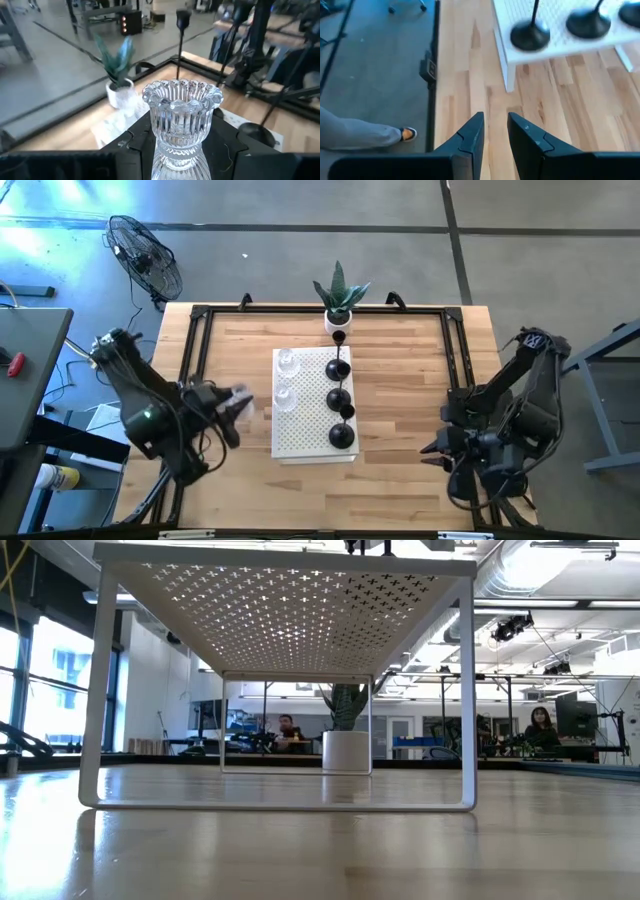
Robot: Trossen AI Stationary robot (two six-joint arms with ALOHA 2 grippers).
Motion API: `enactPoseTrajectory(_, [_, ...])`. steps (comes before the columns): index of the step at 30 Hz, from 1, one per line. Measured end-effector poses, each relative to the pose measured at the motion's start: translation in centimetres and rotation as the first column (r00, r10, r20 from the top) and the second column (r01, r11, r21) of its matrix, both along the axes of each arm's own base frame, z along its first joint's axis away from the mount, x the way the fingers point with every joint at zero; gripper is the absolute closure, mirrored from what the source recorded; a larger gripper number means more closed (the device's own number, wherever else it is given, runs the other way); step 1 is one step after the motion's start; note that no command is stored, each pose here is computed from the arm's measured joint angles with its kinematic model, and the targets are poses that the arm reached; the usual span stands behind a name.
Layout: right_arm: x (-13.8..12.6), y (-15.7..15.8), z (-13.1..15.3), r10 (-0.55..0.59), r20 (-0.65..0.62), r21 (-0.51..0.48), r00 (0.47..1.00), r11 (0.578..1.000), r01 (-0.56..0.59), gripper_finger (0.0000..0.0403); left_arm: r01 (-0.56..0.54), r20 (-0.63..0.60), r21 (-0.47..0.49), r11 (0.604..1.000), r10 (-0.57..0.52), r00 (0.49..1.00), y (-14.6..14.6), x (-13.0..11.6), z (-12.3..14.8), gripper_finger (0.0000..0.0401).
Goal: Pick & Place candle stick holders
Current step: Put the transparent glass candle holder on the shelf aligned with the other transparent glass candle holders
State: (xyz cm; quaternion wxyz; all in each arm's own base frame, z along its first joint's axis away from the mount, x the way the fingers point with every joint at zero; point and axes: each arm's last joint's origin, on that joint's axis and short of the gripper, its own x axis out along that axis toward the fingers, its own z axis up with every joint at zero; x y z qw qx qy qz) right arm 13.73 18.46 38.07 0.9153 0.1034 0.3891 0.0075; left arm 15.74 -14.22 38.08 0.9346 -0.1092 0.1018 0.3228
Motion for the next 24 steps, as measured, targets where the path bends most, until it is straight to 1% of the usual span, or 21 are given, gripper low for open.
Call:
enactPoseTrajectory(3, [0.2, 0.5, -1.8, -0.006, -0.024, 0.013, 1.000, 1.000, 0.006, 0.0324, 0.025, 0.081, -0.037, 0.999, -0.022, 0.996, -0.9, -0.3, -3.5, 0.0281])
enactPoseTrajectory(5, [0.4, 0.9, -2.9, -0.007, -0.025, 0.028, 1.000, 1.000, 0.008, 0.0324, 0.043, 0.127, -0.051, 0.998, -0.036, 0.991, -1.5, -0.2, -5.4, 0.0281])
enactPoseTrajectory(8, [0.7, 1.4, -4.1, -0.003, -0.014, 0.050, 1.000, 0.999, 0.004, 0.0324, 0.064, 0.139, -0.078, 0.995, -0.053, 0.989, -2.3, 0.2, -7.7, 0.0281])
enactPoseTrajectory(10, [0.8, 1.4, -4.4, 0.001, 0.017, 0.071, 1.000, 0.998, -0.002, 0.0324, 0.089, 0.130, -0.106, 0.990, -0.075, 0.989, -2.8, 0.6, -8.5, 0.0281])
enactPoseTrajectory(11, [0.8, 1.2, -4.4, -0.001, 0.032, 0.081, 0.999, 0.997, -0.001, 0.0324, 0.104, 0.135, -0.115, 0.988, -0.088, 0.987, -3.1, 0.9, -8.6, 0.0281])
enactPoseTrajectory(13, [0.8, 0.7, -4.2, -0.005, 0.064, 0.112, 0.998, 0.994, -0.003, 0.0324, 0.147, 0.118, -0.101, 0.984, -0.135, 0.984, -3.6, 1.2, -8.6, 0.0281])
enactPoseTrajectory(16, [0.8, -0.2, -4.2, -0.021, 0.089, 0.142, 0.996, 0.990, 0.009, 0.0324, 0.224, 0.105, -0.048, 0.974, -0.218, 0.970, -4.6, 1.9, -7.6, 0.0281])
enactPoseTrajectory(18, [0.9, -0.7, -4.1, -0.031, 0.104, 0.156, 0.994, 0.988, 0.014, 0.0324, 0.292, 0.079, 0.007, 0.957, -0.291, 0.953, -5.1, 2.3, -6.9, 0.0281])
enactPoseTrajectory(21, [1.1, -1.3, -3.7, -0.033, 0.137, 0.174, 0.990, 0.985, 0.008, 0.0324, 0.390, 0.065, 0.055, 0.919, -0.393, 0.917, -5.8, 2.7, -6.0, 0.0281])
enactPoseTrajectory(22, [1.2, -1.3, -3.6, -0.030, 0.147, 0.175, 0.989, 0.985, 0.004, 0.0324, 0.411, 0.062, 0.069, 0.909, -0.415, 0.908, -5.9, 2.8, -5.8, 0.0281])
enactPoseTrajectory(24, [1.4, -1.4, -3.3, -0.021, 0.172, 0.174, 0.985, 0.985, -0.009, 0.0324, 0.423, 0.052, 0.099, 0.901, -0.430, 0.902, -5.8, 3.1, -5.6, 0.0281])
